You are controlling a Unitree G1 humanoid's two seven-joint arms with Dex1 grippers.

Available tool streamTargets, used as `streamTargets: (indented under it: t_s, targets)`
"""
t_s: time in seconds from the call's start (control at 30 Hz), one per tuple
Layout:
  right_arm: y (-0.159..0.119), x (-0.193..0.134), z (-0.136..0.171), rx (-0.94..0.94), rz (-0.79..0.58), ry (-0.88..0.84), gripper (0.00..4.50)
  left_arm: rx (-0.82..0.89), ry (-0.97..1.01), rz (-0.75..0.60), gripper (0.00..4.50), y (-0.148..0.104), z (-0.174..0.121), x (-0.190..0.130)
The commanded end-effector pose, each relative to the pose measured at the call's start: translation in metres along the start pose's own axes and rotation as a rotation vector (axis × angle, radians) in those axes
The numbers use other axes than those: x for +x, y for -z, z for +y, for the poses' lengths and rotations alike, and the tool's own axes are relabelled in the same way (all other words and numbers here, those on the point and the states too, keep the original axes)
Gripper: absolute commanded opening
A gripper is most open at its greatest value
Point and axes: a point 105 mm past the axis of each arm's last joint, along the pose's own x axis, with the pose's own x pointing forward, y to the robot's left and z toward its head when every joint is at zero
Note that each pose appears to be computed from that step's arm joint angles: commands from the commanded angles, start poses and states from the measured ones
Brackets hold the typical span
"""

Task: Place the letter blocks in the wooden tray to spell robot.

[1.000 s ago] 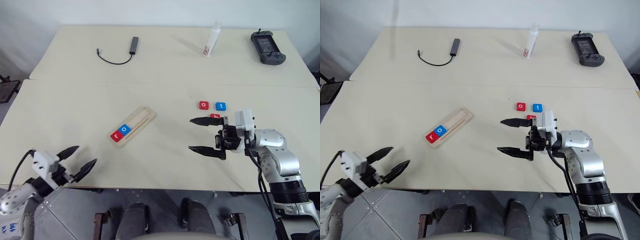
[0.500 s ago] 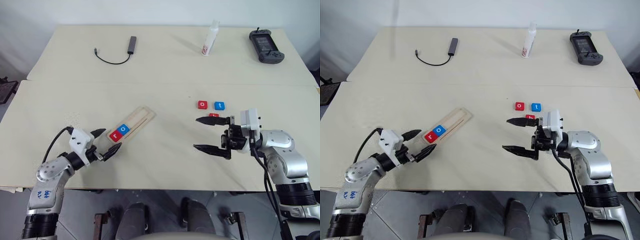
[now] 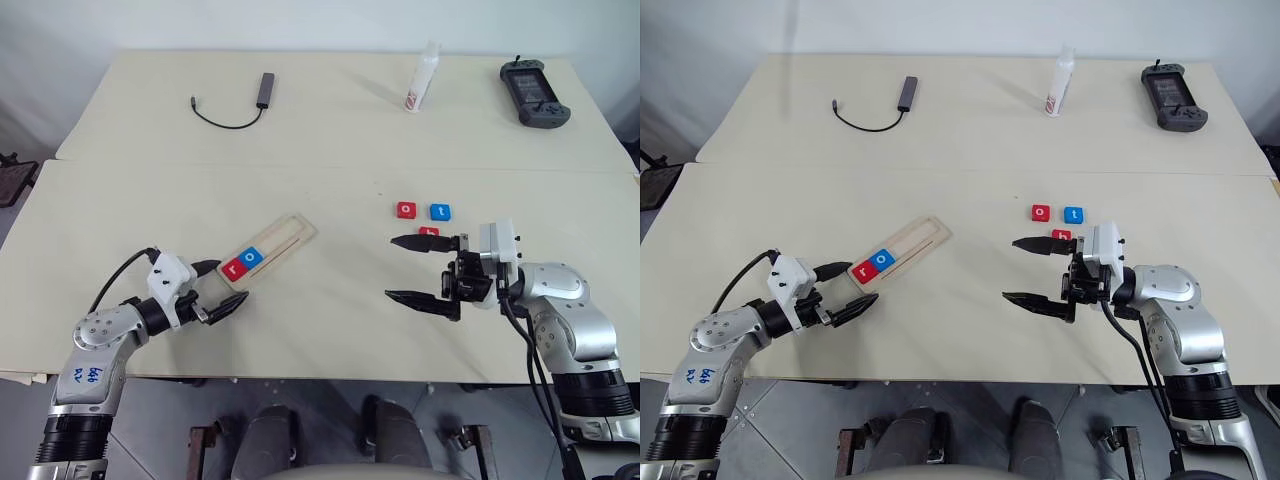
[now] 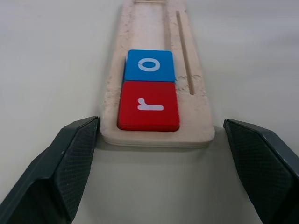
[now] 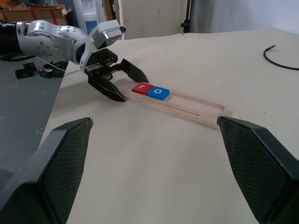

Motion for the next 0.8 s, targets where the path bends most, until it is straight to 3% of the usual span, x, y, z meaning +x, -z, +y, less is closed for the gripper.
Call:
streamTargets:
  t_s: [0.03, 0.43, 0.6, 0.73, 0.8]
  targets:
    - [-0.011, -0.001, 0.002, -0.039, -0.022, -0.006, 4.48, -0.021, 0.024, 0.035, 4.50, 0.009, -0.002, 0.000]
    - [-0.009, -0.005, 0.004, -0.035, -0.011, 0.021, 4.48, -0.065, 0.032, 0.080, 4.50, 0.021, -0.002, 0.017]
    - [-0.007, -0.006, 0.005, -0.031, -0.010, 0.030, 4.50, -0.052, 0.051, 0.072, 3.39, 0.022, -0.005, 0.016]
    - [-0.006, -0.009, 0.006, -0.030, -0.005, 0.040, 4.50, -0.036, 0.061, 0.010, 3.38, 0.012, -0.004, 0.014]
    - [-0.006, -0.016, 0.006, -0.027, 0.009, 0.061, 4.50, 0.025, 0.128, -0.063, 3.38, -0.012, -0.011, 0.022]
